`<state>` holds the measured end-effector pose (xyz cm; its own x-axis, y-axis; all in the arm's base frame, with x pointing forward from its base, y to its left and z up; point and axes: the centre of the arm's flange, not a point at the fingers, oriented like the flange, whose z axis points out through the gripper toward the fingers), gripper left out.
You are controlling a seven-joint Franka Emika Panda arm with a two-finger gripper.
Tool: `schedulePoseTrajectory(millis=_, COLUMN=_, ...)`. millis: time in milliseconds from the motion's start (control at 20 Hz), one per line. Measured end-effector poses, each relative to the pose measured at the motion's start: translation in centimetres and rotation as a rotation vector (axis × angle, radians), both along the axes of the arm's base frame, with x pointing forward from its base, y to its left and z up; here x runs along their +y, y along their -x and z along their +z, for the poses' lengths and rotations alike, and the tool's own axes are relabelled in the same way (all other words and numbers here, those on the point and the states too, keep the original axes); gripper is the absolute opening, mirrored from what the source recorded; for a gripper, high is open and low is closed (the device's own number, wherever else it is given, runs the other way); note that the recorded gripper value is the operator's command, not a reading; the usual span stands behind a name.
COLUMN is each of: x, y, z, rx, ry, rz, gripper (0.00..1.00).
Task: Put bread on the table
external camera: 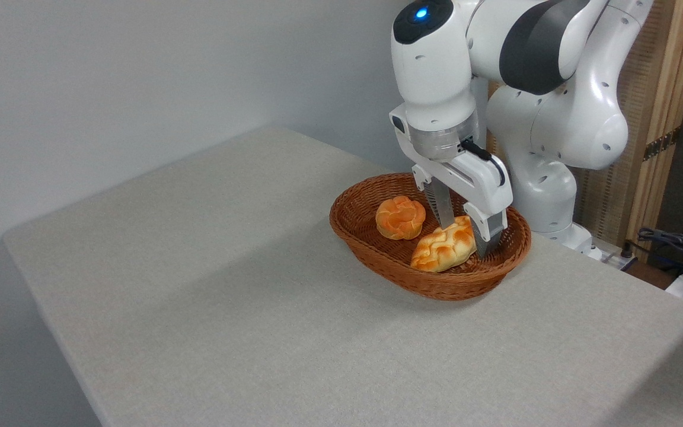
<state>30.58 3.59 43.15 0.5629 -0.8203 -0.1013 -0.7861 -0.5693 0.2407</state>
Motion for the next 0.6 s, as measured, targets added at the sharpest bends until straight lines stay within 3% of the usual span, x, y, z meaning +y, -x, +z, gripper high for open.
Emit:
schedulePoseTrajectory(millis=250, x=0.14, y=0.02, z=-0.03, rx=0.001, ry=0.001, rz=0.015, gripper=1.00)
schedulePoseTrajectory(millis=600, x=-0.01, y=-0.32, z=0.10, rx=-0.020, ry=-0.002, rz=0.114, gripper=1.00)
